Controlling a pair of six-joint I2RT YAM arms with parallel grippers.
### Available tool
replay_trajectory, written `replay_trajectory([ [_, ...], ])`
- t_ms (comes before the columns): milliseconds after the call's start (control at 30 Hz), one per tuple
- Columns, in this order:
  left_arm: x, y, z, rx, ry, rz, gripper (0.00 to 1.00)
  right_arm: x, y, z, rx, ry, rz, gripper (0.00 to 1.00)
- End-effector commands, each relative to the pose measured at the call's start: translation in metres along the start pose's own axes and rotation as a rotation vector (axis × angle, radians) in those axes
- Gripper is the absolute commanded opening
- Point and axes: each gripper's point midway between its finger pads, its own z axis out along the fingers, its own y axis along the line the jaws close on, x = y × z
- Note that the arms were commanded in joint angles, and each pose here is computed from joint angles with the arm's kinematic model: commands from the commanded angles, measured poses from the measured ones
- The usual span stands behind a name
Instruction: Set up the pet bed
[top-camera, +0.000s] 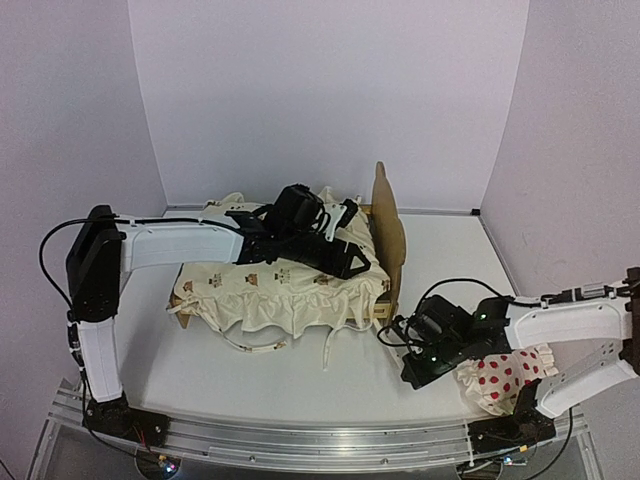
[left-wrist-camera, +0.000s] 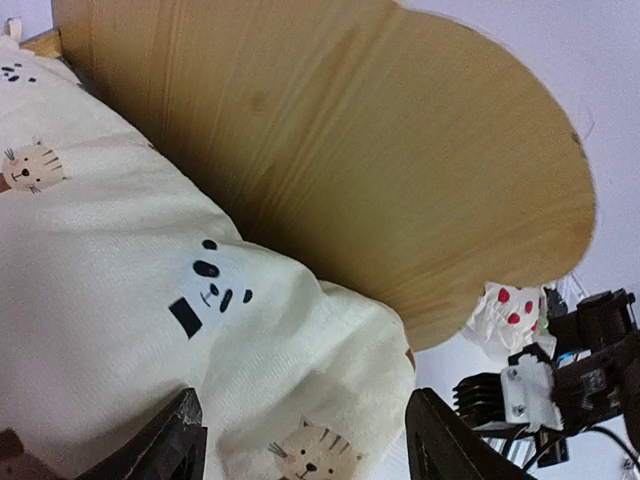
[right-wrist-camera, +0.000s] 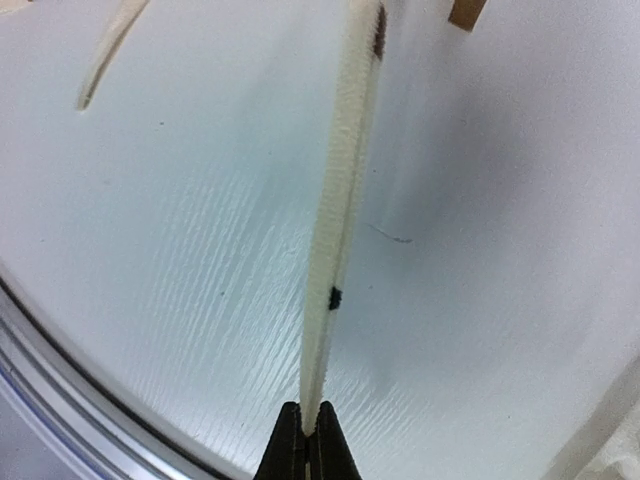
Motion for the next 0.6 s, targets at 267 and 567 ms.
replay_trajectory([
  [267,0.025,-0.039,-0.099,-0.280,0.055,0.133,0.57,0.014,-0.007,-0.065,0.063,0.102,-0.066,0.00],
  [567,0.097,-0.032,-0.074,-0.196,0.212,0.083,0.43,-0.031,0.013,-0.126,0.009,-0.074,-0.122,0.00],
])
